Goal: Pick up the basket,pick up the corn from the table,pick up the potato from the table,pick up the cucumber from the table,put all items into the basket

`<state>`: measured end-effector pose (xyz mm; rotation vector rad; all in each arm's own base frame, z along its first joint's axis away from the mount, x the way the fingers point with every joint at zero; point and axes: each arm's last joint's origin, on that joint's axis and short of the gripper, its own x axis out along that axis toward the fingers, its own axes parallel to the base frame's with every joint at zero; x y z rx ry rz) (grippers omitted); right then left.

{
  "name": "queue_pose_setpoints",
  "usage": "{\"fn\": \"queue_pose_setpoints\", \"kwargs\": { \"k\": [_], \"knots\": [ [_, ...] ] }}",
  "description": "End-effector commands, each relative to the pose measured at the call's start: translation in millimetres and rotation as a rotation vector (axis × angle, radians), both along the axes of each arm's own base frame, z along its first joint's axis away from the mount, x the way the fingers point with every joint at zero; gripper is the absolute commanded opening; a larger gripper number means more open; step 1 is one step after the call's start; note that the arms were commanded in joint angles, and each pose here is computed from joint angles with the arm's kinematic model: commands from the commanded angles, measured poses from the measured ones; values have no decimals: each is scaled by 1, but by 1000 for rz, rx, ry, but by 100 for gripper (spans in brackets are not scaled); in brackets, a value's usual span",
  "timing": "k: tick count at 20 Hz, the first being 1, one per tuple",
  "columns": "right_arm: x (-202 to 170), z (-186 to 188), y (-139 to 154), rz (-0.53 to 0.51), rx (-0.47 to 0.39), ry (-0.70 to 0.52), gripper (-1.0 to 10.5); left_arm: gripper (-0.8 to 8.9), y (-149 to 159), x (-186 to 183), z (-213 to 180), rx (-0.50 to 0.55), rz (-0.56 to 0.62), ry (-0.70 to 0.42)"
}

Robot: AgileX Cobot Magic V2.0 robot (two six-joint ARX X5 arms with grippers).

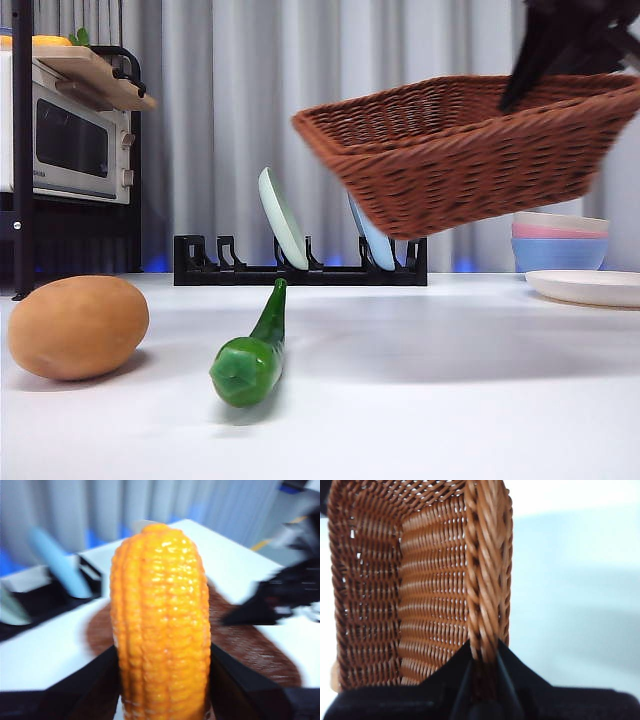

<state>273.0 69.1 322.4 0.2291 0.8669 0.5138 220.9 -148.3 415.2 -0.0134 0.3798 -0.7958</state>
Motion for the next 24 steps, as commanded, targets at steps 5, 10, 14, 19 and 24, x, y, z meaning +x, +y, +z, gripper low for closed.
{"fn": "queue_pose_setpoints", "kwargs": {
  "k": [5, 10, 14, 19, 24],
  "knots": [
    [3, 2, 38, 42, 113, -17, -16, -8, -66, -14, -51, 210, 6, 216],
    [2, 3, 44, 48, 131, -20, -16, -8, -107, -10, -93, 351, -21, 277],
    [0, 4, 45, 94, 191, 12, -16, 311, -122, -1, -120, 420, -27, 331],
    [0, 4, 44, 90, 187, 9, -16, 566, -122, -1, -118, 417, -16, 318],
    [1, 5, 42, 83, 183, 3, -16, 566, -109, -16, -76, 359, -28, 263]
  ]
}}
